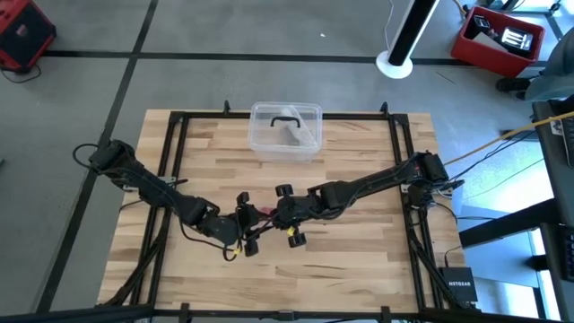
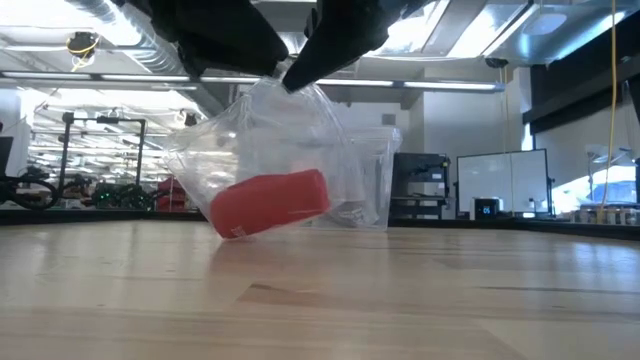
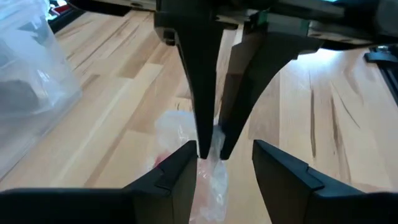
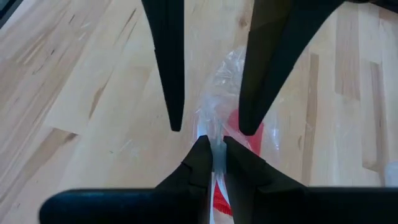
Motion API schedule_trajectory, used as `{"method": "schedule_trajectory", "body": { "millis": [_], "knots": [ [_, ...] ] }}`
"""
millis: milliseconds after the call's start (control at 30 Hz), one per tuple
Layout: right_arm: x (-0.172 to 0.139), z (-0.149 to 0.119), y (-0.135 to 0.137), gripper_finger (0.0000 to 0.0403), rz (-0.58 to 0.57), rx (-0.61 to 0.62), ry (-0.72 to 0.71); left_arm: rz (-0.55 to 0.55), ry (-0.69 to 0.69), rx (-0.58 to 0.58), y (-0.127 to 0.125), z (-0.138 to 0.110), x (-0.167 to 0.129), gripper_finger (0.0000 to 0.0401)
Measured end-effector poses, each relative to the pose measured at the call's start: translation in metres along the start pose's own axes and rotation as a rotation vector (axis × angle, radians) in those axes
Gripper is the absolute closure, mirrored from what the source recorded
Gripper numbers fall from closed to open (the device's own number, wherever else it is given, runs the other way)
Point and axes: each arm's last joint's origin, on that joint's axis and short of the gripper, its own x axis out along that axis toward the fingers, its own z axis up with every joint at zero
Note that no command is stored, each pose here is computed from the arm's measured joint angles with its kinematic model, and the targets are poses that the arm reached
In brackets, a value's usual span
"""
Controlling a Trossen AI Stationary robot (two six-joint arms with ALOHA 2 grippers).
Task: Roll bandage
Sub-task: Close the transparent zip bag
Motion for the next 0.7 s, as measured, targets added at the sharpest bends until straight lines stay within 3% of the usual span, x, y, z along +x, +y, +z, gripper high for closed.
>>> {"method": "schedule_trajectory", "body": {
  "millis": [433, 700],
  "knots": [
    [0.000, 0.001, -0.001, 0.0371, -0.009, 0.003, -0.007, 0.037, 0.008, -0.004, 0.009, 0.002, 0.006, 0.0391],
    [0.001, 0.000, -0.004, 0.0371, -0.097, 0.198, -0.013, 0.214, -0.049, 0.078, 0.008, -0.005, 0.013, 0.0400]
  ]
}}
